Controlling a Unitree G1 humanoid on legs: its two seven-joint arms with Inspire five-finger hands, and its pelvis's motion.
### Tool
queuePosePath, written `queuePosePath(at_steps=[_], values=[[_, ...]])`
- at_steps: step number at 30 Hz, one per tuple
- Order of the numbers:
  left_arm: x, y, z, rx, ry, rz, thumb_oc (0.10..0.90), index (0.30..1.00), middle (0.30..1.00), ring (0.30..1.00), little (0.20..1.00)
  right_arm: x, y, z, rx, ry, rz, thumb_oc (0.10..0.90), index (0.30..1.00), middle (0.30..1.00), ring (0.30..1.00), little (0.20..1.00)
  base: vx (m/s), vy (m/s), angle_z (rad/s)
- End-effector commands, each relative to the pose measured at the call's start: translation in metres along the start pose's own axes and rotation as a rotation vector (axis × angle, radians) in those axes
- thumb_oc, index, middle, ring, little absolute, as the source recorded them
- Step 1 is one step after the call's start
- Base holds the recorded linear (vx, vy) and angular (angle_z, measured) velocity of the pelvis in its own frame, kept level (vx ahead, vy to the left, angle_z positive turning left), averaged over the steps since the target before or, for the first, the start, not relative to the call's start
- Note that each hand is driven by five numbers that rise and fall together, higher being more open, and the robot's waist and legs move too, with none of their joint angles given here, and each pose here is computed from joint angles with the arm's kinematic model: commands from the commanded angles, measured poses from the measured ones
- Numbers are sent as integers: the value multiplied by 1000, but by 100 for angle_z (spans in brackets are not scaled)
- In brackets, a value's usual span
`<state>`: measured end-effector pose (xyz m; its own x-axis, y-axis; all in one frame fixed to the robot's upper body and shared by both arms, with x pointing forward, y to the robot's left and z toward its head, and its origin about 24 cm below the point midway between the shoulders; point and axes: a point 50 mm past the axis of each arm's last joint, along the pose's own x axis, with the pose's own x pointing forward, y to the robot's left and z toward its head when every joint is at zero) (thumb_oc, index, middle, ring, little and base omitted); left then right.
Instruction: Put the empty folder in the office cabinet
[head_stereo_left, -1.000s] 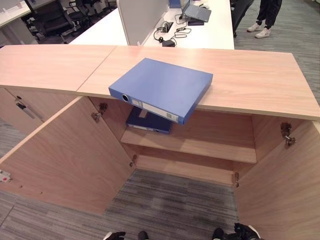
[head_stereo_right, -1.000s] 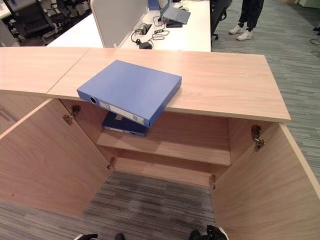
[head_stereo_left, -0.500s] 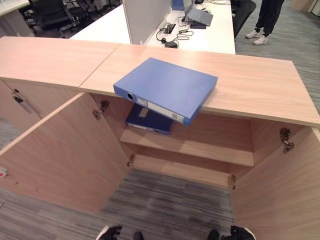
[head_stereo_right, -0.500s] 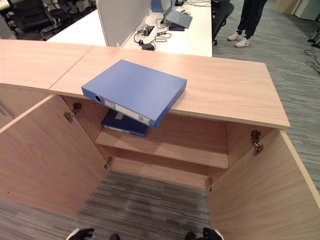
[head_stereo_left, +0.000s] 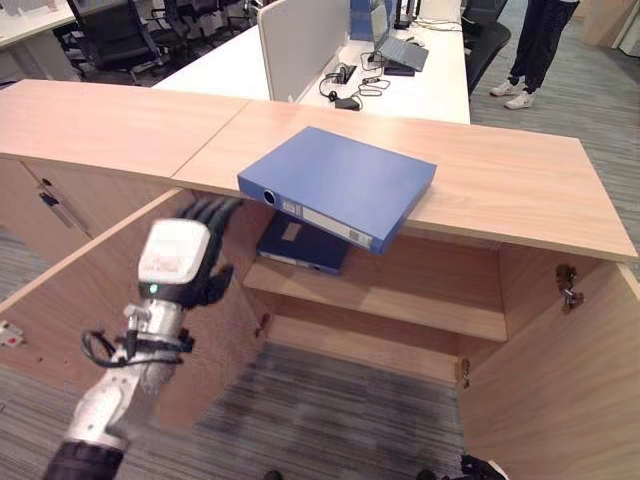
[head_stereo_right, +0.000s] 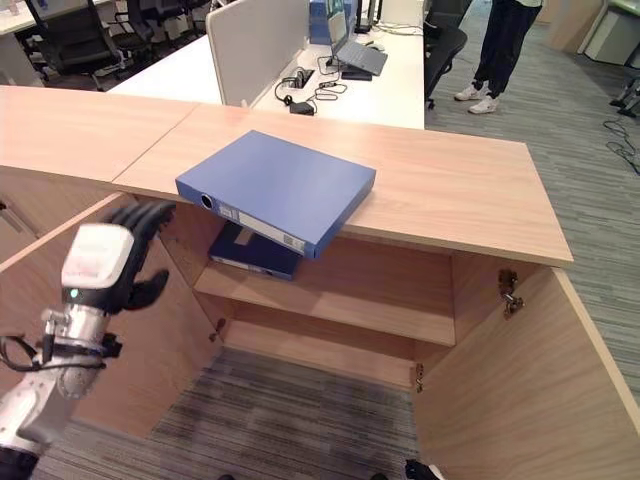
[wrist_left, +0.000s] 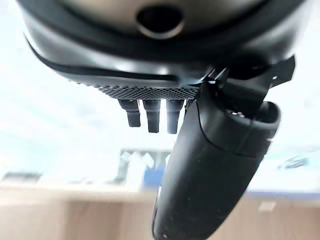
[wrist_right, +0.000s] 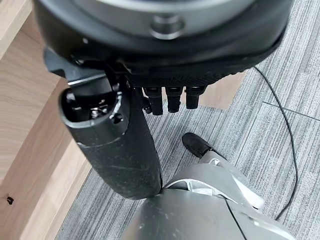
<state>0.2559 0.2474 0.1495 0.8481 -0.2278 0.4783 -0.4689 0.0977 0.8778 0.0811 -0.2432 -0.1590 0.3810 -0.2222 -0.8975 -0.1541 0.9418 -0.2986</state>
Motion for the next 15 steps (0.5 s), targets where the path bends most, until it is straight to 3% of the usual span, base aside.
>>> queuePosePath(at_steps=[1,7,15], values=[[37,45,3,167,-138,236,800,900,900,900,900,-1,8,-2,-84,-6,46,800,900,900,900,900,51,-12,-15],[57,59,9,264,-228,267,800,900,900,900,900,-1,1,-5,-113,2,36,800,900,900,900,900,5,0,-9],[76,50,11,261,-227,231,800,900,900,900,900,-2,-2,-7,-96,3,25,800,900,900,900,900,17,-8,-9]])
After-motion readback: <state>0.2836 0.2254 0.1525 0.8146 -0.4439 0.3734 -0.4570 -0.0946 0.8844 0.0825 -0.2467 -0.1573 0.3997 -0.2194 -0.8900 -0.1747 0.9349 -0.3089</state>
